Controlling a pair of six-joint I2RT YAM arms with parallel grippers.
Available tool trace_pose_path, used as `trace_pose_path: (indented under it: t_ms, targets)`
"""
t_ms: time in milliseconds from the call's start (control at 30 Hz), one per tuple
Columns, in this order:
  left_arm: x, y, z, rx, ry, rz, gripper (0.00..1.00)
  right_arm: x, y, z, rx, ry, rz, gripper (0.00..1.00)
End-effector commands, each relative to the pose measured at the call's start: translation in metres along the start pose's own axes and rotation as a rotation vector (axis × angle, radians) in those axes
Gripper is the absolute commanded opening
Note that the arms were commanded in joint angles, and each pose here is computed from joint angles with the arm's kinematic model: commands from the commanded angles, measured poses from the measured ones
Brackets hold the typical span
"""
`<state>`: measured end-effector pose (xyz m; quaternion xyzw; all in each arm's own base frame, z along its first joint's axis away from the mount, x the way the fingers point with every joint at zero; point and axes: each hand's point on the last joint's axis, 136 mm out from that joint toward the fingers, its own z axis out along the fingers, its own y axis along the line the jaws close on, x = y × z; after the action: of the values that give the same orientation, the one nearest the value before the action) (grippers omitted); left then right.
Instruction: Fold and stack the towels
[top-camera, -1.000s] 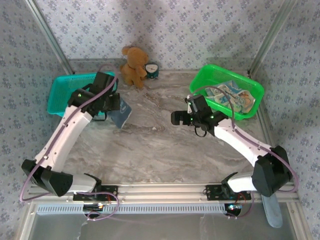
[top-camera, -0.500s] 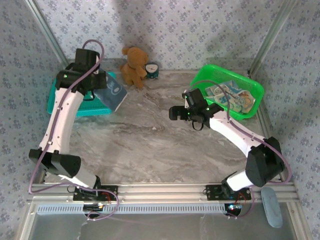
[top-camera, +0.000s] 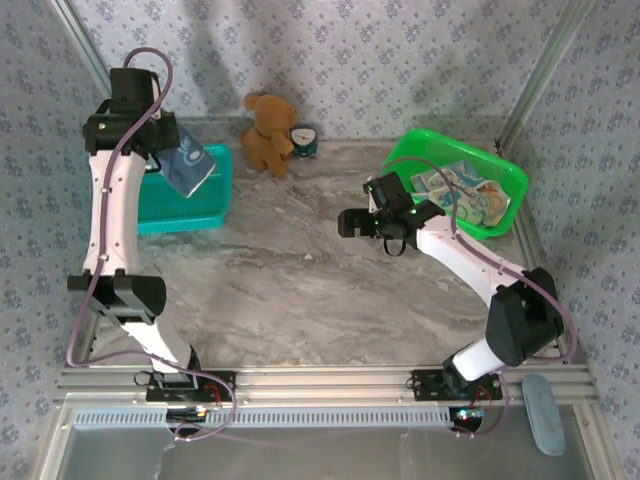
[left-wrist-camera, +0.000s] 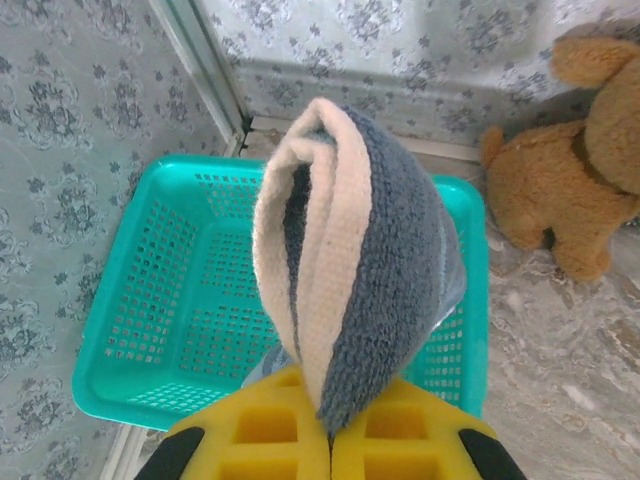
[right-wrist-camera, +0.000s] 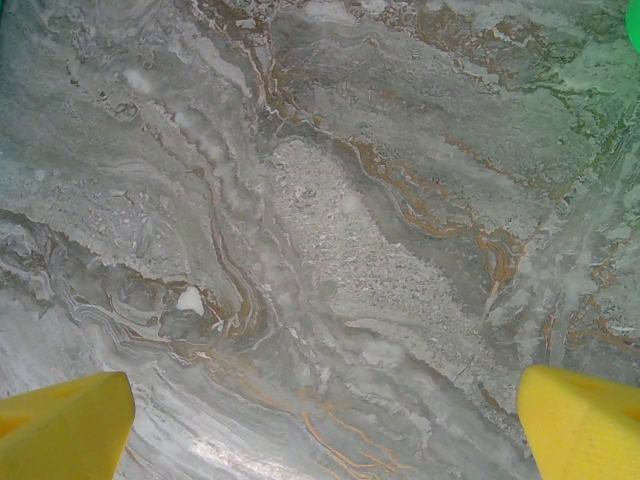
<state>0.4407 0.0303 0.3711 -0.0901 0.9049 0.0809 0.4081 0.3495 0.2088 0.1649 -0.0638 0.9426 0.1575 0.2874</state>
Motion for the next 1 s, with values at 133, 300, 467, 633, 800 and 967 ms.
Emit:
trace_pose_path:
  t_ms: [133,300,467,633,800,967]
  targets:
    - [0.005,-0.007,0.039,-0.029,0.086,-0.066,0.00,-0.002,0.000,0.004,-0.003,0.029,-0.002,1.00]
    - [0.013,-0.018,0.073,-0.032,0.149,-0.108,0.00,0.001,-0.004,0.003,0.007,0.035,0.003,1.00]
    - [0.021,-0.009,0.091,-0.138,0.184,-0.116,0.00,0.004,-0.011,0.000,0.021,0.035,0.013,1.00]
    - [0.022,-0.014,0.098,-0.115,0.190,-0.129,0.00,0.017,-0.020,0.004,0.038,0.060,0.033,1.00]
    - [0.020,-0.050,0.095,0.026,0.193,-0.145,0.00,0.017,-0.020,0.006,0.037,0.061,0.044,1.00]
    - [0.025,-0.080,0.092,0.130,0.221,-0.163,0.00,0.017,-0.020,0.007,0.037,0.062,0.047,1.00]
